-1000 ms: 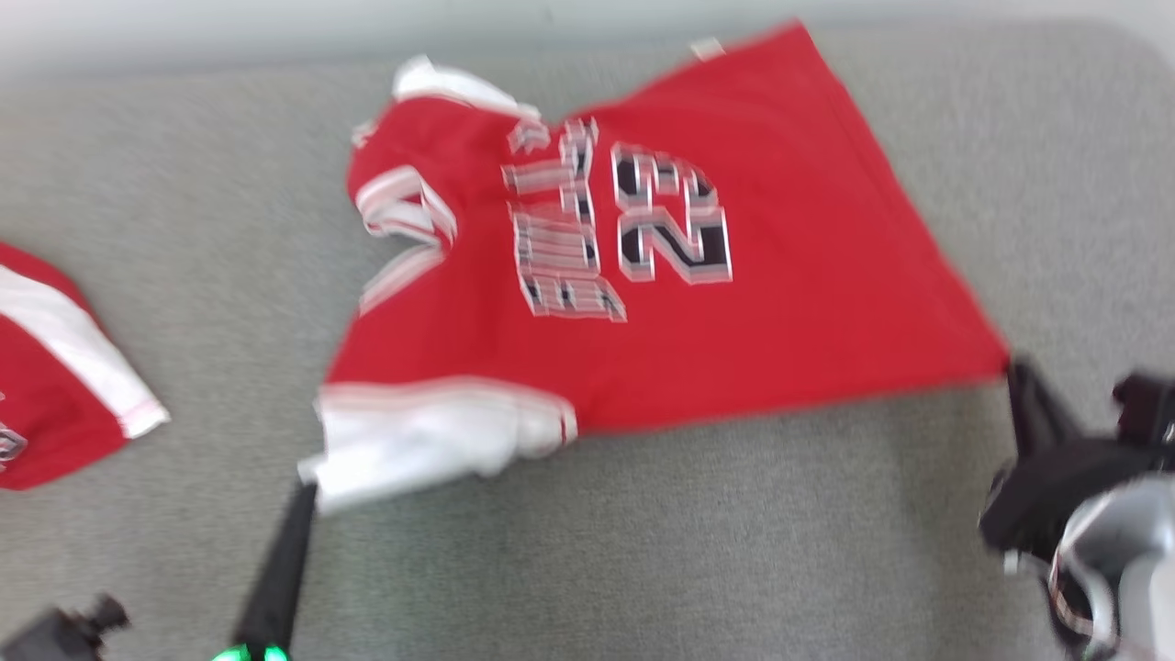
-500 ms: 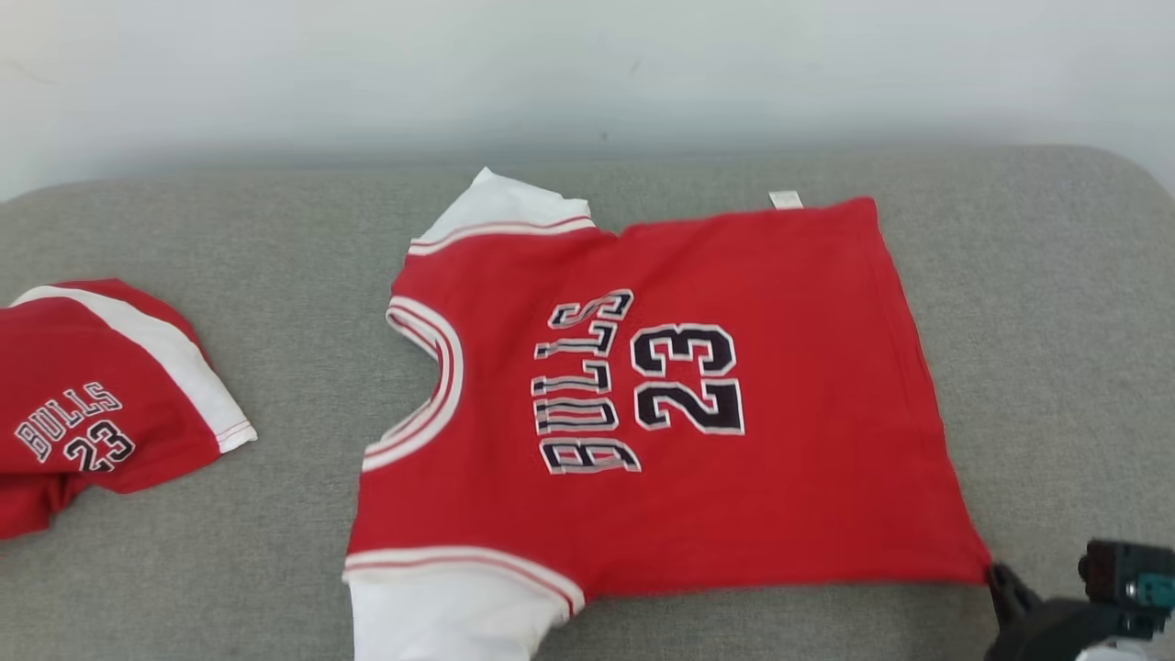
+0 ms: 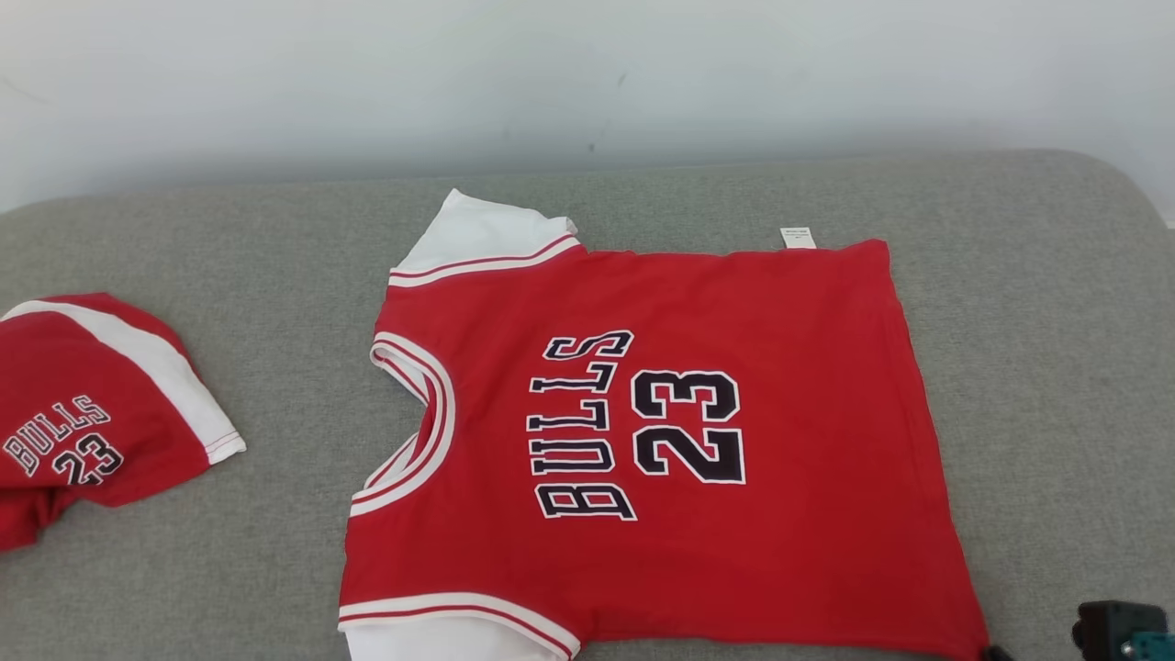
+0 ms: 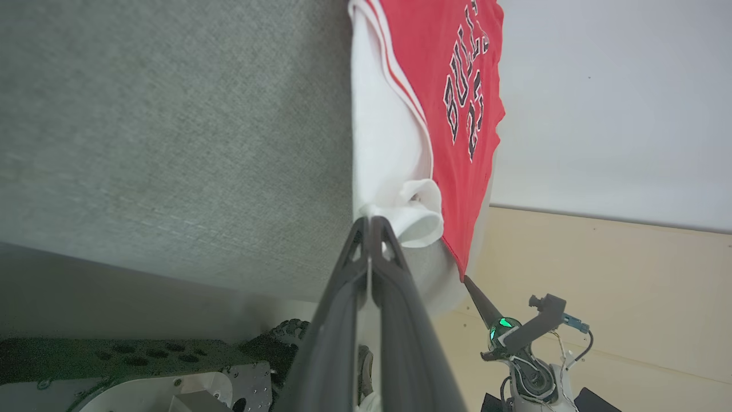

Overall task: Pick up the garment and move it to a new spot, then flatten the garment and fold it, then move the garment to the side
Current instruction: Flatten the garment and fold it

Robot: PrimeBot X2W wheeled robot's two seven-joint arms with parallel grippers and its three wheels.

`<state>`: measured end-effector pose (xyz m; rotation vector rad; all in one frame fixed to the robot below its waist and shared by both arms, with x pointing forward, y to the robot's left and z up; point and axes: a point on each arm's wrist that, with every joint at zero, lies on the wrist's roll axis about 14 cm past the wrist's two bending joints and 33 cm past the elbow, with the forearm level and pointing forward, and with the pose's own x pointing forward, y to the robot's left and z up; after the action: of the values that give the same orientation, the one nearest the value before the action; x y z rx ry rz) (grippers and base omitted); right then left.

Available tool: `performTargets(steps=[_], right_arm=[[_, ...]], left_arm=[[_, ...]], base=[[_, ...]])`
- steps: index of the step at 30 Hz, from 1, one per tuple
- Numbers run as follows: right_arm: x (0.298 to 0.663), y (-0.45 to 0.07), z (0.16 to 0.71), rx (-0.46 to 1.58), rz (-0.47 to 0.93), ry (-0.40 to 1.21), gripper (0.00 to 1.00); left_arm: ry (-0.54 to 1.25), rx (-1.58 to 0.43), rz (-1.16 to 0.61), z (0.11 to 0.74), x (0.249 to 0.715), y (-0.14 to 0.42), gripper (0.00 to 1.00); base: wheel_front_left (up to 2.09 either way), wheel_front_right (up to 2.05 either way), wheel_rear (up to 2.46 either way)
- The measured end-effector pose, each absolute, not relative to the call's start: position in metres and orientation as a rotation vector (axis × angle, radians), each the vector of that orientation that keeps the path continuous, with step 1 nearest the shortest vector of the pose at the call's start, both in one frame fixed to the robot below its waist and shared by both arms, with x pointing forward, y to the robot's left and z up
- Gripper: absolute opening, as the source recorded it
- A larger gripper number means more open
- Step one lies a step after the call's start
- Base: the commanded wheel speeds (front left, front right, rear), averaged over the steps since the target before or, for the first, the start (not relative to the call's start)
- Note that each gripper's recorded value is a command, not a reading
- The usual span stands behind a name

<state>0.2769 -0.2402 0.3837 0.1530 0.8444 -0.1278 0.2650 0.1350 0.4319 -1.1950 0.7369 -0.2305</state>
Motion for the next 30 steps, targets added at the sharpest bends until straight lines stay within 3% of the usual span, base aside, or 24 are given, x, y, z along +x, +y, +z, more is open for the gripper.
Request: performTargets(steps=[7,20,30], right_arm=[[0.306,-0.250,0.424,0.165,-0.148,0.636,0.00],[0.378,-0.230,0.455,0.116,-0.058,0.435,0.00],[0.421,-0.232,0.448,0.077,-0.063,0.371,0.00]], left_arm=[[0.442,-1.183,-0.281,0.482,0.313,0.144,0.00],[0.083,-1.021,-0.400,0.542,0.396,0.124,0.00],[0.021,-0.865,-0.364,0.521,0.446,0.104,0.00]], base=[[0.00,0.00,0.00],[0.00,0.00,0.00],[0.00,0.00,0.00]])
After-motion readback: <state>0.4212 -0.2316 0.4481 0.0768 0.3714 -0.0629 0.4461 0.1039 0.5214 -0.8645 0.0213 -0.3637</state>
